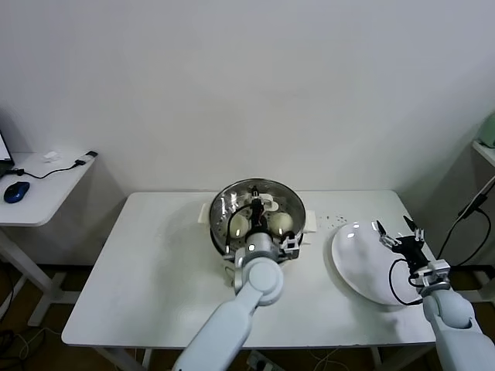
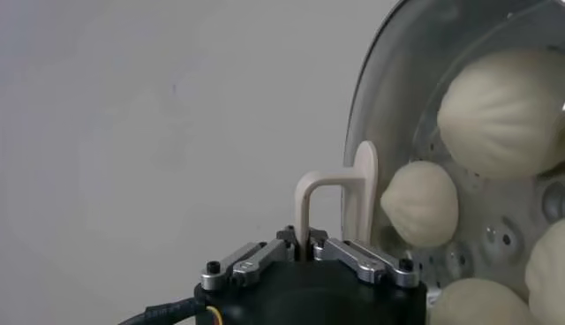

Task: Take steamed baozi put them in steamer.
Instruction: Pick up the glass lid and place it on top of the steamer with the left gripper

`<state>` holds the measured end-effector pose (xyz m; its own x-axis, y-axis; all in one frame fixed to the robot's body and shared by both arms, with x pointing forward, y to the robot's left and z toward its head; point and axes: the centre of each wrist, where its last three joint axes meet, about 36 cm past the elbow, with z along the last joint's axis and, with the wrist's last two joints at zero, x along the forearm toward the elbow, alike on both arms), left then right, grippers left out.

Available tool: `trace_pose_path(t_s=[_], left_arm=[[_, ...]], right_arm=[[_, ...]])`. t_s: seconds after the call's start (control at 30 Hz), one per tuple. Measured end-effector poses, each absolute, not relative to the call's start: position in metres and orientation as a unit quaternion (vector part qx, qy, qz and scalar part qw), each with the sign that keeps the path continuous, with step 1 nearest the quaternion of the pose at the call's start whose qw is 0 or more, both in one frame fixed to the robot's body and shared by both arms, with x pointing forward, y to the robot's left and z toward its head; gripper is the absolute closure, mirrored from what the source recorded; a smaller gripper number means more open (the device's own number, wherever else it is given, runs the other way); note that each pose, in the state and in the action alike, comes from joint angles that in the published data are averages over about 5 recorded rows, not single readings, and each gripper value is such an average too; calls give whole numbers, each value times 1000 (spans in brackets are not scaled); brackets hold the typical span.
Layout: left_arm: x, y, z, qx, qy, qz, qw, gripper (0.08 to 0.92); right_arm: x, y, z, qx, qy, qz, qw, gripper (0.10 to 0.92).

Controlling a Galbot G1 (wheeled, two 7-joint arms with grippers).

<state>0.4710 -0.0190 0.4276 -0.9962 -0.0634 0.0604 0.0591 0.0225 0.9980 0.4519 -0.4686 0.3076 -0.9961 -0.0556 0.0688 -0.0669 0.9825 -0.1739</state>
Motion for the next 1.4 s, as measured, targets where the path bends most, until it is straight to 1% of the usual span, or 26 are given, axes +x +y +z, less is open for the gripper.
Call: trace_pose_path(t_s=[0.57,0.9,1.0,1.23,1.4], left_arm=[[472,-18,422,7,-706,-707,41,848],[471,-17,421,2,-704,-708,46,840],[471,-17,422,1,-706,-706,46,781],[470,-18,430,4,-712,-701,38,575],[464,-16,433,-2,-714,-700,33,436]], right_arm=[[450,-465,304,32,-995,86,34,200],[449,-465,303,33,-995,86,34,200],[449,-464,302,34,-995,86,34,200],[450,-464,302,36,-995,86,35,200],[452,-465,303,35,-995,87,34,200]])
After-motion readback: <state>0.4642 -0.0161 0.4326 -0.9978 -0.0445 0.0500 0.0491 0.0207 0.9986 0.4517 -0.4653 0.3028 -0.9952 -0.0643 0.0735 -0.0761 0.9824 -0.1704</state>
